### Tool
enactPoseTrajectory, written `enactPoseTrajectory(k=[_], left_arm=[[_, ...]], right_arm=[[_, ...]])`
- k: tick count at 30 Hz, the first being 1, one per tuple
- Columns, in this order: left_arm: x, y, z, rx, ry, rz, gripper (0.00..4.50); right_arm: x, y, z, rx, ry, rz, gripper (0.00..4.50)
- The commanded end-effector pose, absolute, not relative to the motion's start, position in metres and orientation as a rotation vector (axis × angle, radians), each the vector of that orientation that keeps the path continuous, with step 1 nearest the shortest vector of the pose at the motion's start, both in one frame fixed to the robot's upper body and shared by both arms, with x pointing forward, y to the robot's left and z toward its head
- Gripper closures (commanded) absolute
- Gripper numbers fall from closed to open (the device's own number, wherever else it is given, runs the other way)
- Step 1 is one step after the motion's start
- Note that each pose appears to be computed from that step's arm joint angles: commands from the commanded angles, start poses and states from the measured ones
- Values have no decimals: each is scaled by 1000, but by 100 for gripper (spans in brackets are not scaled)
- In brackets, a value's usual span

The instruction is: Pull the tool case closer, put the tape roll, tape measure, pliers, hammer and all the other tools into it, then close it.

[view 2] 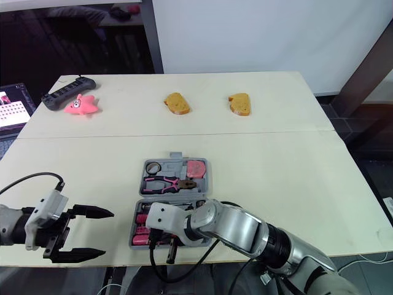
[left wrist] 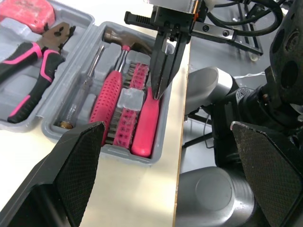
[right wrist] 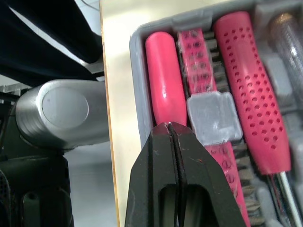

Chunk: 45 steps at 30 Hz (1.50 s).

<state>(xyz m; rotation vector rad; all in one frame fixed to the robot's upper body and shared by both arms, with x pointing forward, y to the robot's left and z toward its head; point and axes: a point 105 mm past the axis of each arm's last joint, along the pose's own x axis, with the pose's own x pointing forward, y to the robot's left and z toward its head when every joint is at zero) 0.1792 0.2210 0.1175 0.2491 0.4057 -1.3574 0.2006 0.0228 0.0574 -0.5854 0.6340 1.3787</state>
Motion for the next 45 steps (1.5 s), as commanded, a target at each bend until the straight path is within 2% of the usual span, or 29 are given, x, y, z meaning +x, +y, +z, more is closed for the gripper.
enactPoseTrajectory(k=[1,9,13,16,17,20,24,25,27,29,32,33,34,41,45], left_arm=[[179,219,123,276,383,-1360,0],[178,219,123,275,385,-1358,0],[180,220,120,266,383,-1343,0],[186,221,119,239,378,-1295,0],[193,223,116,212,388,-1248,0],[217,231,110,129,352,-1072,0],[242,233,106,38,298,-904,0],[247,233,105,15,288,-868,25],[263,228,97,-34,273,-784,83],[273,223,88,-35,270,-743,187],[284,216,75,-8,295,-723,344],[286,214,69,7,312,-724,409],[286,213,64,27,333,-729,444],[272,205,24,184,493,-834,444],[270,186,26,169,458,-898,444]], right_arm=[[197,19,48,-603,676,1381,447],[199,13,38,-605,727,1342,447],[202,24,63,-515,629,1382,447],[201,30,108,-415,428,1481,447],[201,26,126,-393,346,1514,447],[211,-2,152,-351,281,1496,447],[232,-46,155,-261,328,1357,447],[242,-58,150,-258,352,1291,449],[276,-100,122,-310,464,1038,450],[290,-125,101,-379,531,921,450],[297,-132,83,-442,578,890,450],[301,-132,79,-448,585,874,450],[303,-132,75,-473,590,869,450],[297,-109,49,-531,659,946,450],[289,-91,42,-525,675,995,450]])
